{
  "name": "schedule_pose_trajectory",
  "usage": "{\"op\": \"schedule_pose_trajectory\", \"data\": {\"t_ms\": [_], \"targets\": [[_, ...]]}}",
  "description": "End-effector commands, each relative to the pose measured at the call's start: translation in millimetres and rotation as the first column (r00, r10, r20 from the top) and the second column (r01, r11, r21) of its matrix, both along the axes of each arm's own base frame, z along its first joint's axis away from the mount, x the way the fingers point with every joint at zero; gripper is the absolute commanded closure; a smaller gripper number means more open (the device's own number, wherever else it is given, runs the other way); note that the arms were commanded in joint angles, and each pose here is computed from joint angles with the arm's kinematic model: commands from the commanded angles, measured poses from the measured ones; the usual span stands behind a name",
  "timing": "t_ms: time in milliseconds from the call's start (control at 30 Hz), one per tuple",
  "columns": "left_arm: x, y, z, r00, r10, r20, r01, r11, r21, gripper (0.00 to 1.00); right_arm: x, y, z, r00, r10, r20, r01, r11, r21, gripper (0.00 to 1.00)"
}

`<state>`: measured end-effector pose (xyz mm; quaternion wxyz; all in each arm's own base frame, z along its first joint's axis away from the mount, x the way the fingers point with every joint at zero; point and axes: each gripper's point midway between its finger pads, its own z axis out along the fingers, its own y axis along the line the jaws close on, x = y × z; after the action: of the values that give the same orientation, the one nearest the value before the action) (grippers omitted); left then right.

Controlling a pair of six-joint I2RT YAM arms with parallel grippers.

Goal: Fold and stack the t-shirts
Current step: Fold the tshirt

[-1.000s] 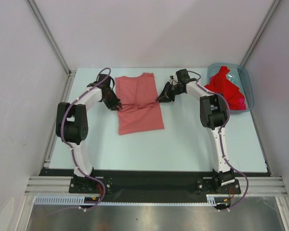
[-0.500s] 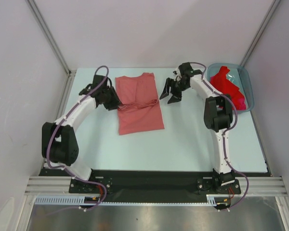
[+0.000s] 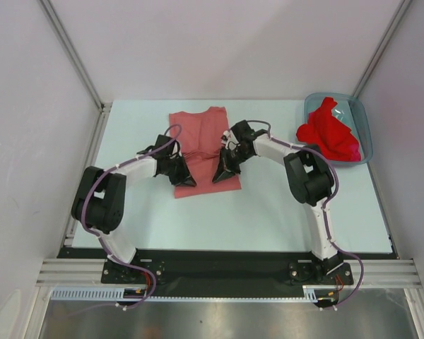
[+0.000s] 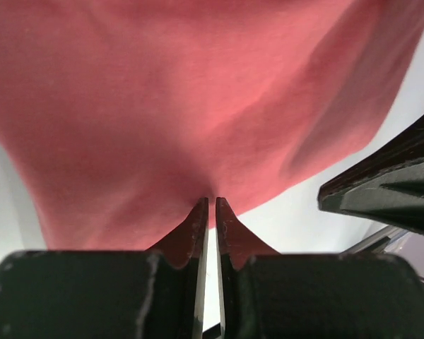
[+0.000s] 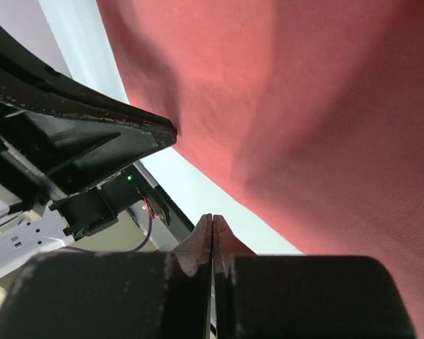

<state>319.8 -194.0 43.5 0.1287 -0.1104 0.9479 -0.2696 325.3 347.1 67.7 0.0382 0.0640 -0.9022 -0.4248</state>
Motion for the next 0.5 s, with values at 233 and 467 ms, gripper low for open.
{"op": "schedule_pose_trajectory", "data": {"t_ms": [233,467], "targets": [[-20.6,38.6,-40.7,0.998,0.015,-0.059,-0.010,0.996,0.089,0.92,-4.8,-36.5,-47.9,0.996,-0.046,-0.071,0.045,0.999,-0.014,1.00],[-38.7,49.4,-56.7,0.995,0.018,-0.094,-0.006,0.992,0.128,0.93,2.8,-81.6,-67.5,0.985,-0.148,-0.086,0.143,0.987,-0.067,1.00]]}}
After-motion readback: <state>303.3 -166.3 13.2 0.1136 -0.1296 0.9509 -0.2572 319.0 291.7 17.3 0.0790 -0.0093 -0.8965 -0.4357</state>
